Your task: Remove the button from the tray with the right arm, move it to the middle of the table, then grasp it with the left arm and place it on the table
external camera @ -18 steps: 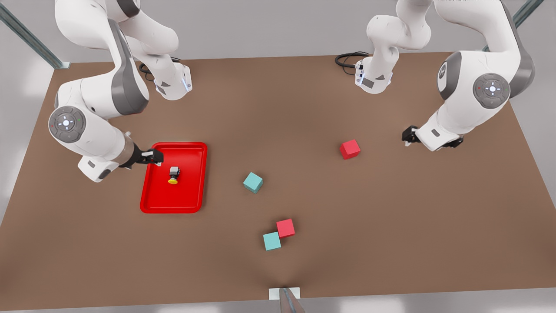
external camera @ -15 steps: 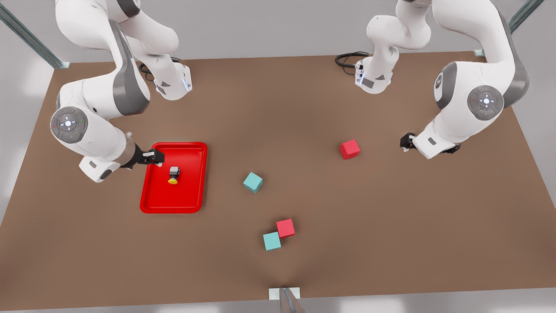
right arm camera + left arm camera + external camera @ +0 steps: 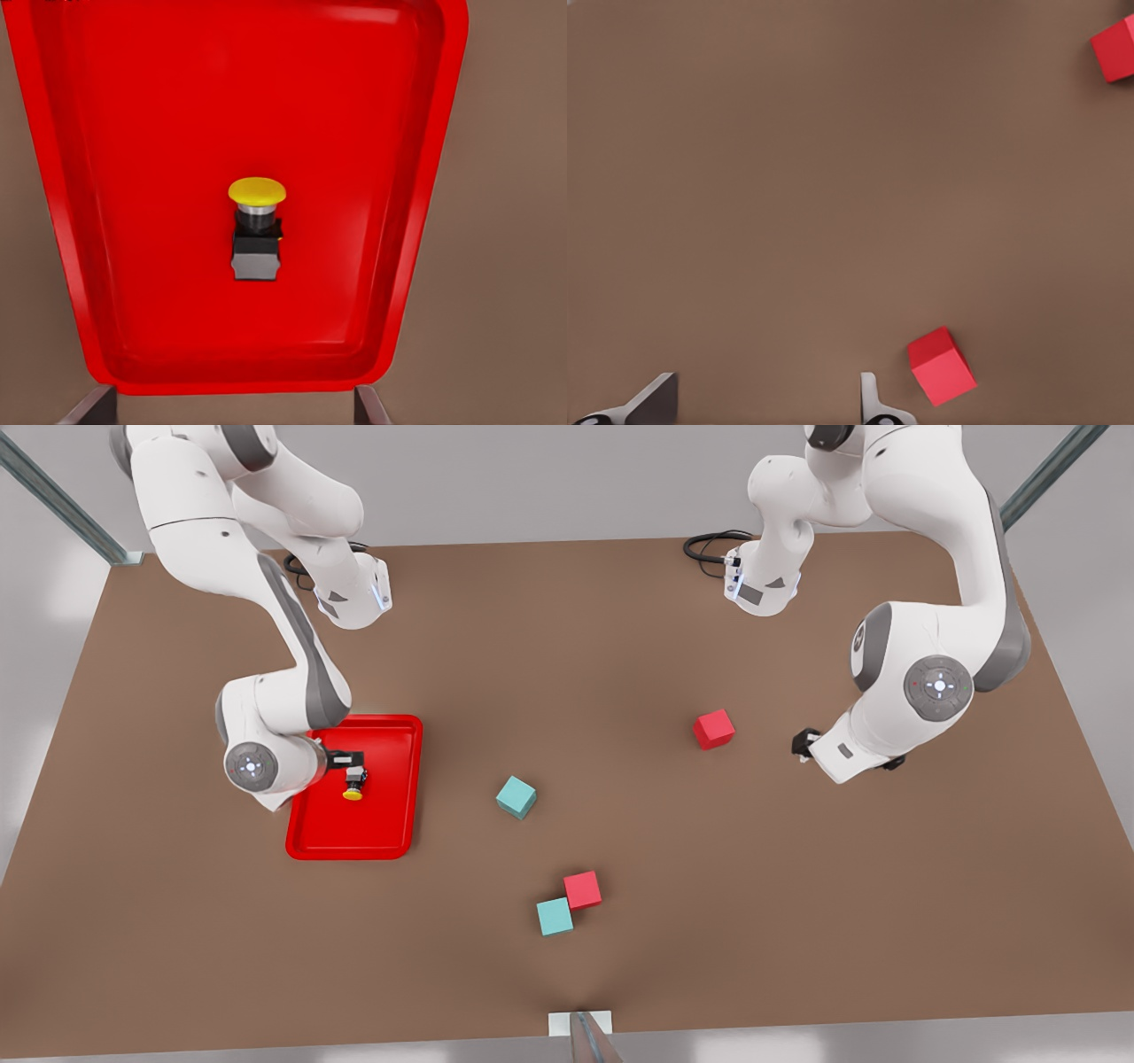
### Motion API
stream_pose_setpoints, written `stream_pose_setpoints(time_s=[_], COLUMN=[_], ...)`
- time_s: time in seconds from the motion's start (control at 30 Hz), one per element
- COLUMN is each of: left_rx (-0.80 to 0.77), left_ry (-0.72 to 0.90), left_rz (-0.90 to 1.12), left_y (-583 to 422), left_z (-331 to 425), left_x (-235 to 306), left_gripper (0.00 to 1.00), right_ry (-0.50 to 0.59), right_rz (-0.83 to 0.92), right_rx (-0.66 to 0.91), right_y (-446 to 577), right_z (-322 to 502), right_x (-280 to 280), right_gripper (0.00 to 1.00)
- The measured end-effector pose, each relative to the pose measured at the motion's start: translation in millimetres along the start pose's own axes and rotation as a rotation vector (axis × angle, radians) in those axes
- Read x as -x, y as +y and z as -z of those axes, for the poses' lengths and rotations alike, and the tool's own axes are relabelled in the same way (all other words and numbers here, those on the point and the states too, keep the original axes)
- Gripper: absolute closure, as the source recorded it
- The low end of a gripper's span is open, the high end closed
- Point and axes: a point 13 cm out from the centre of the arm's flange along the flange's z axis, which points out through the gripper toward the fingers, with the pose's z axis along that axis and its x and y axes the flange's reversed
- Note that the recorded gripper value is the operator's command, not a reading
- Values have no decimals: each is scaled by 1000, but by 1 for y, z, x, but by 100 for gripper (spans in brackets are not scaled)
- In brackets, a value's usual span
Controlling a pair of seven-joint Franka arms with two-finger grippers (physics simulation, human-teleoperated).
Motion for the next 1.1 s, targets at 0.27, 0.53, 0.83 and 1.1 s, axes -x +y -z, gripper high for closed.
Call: stream_pose_setpoints(time_s=[0.27, 0.53, 0.83, 1.1], left_rx=[0, 0, 2, 2], left_ry=[-25, -54, -32, -27], left_rz=[2, -6, -19, -27], left_y=[3, 9, 7, 5], left_z=[5, 39, 33, 31], left_x=[4, -3, -5, -4], left_gripper=[0, 0, 0, 0], right_ry=[-137, -182, -188, -211], right_rz=[-17, -65, -92, -109], right_rx=[59, 96, 102, 118], right_y=[10, 2, 0, 3], right_z=[-59, -98, -130, -130], right_x=[35, 52, 38, 41], right_gripper=[0, 0, 0, 63])
